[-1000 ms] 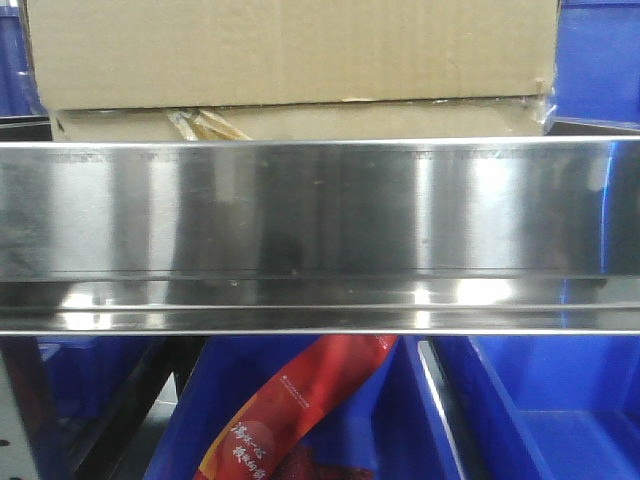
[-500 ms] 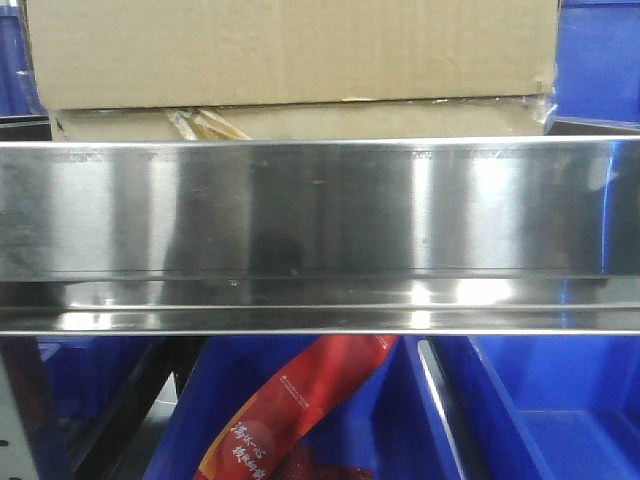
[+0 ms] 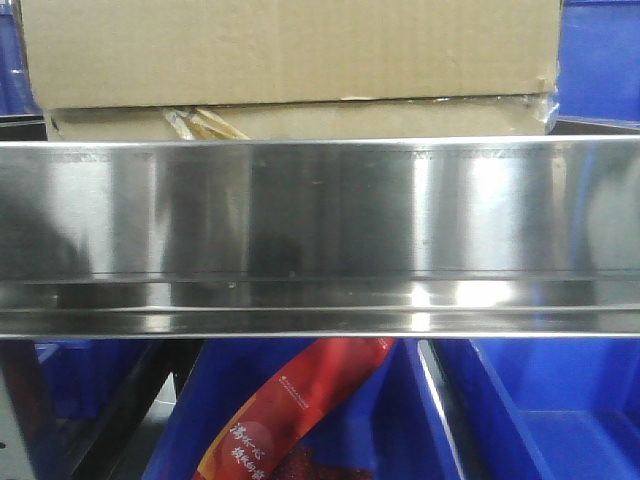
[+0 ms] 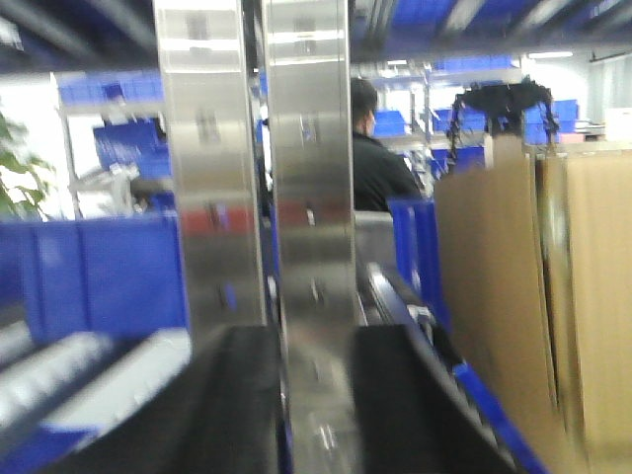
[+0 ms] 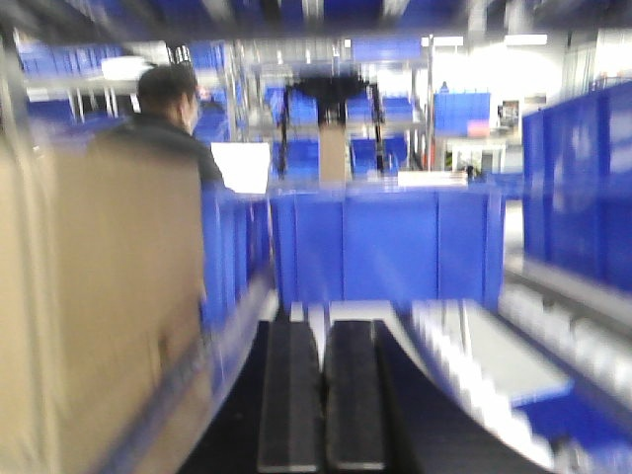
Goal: Grab carton from right shelf to conveyor
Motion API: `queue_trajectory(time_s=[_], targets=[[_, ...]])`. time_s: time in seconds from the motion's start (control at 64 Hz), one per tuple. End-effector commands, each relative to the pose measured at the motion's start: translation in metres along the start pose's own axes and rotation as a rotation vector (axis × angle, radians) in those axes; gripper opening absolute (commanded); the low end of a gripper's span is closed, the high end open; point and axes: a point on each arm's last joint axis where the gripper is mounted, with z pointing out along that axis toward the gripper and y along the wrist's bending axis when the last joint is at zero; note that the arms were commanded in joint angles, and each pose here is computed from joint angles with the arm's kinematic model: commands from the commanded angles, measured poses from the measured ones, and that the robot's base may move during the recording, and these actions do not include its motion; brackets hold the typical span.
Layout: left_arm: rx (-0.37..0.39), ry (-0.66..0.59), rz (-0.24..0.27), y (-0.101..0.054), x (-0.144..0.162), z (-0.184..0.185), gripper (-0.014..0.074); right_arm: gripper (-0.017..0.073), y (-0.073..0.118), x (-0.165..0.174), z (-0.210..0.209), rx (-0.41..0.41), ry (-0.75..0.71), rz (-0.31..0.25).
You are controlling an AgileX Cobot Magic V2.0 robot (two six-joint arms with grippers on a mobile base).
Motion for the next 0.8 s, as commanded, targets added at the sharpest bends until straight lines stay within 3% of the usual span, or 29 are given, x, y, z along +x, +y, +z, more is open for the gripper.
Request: queue_trajectory(time_s=[0.0, 0.125, 0.281, 0.5, 0.656, 0.781], targets=[[-0.012, 0.012, 0.017, 0.003, -0.024, 0.005, 0.0273, 0.0032, 0.002, -0.023, 0.002, -0.002, 0.008, -0.008], [0.002, 0.042, -0.008, 0.005, -0.051, 0.018, 0.0367, 0.0289, 0.002, -0.041, 0.011, -0.001, 0.007, -0.008], [0.064, 0.077, -0.022, 0.003, -0.073, 0.039, 0.0405, 0.058, 0.002, -0.041, 0.027, 0.003, 0.063, -0.006], [0.277, 0.183, -0.043, -0.016, -0.093, 0.07, 0.0414, 0.056, 0.002, -0.041, 0.04, 0.0, 0.126, -0.004], [0.441, 0.219, -0.045, -0.045, -0.111, 0.1, 0.0414, 0.056, 0.007, -0.065, 0.052, -0.049, 0.152, 0.014], [0.5, 0.287, -0.028, -0.069, -0.125, 0.131, 0.0414, 0.056, 0.016, -0.098, 0.071, -0.136, 0.195, 0.039]])
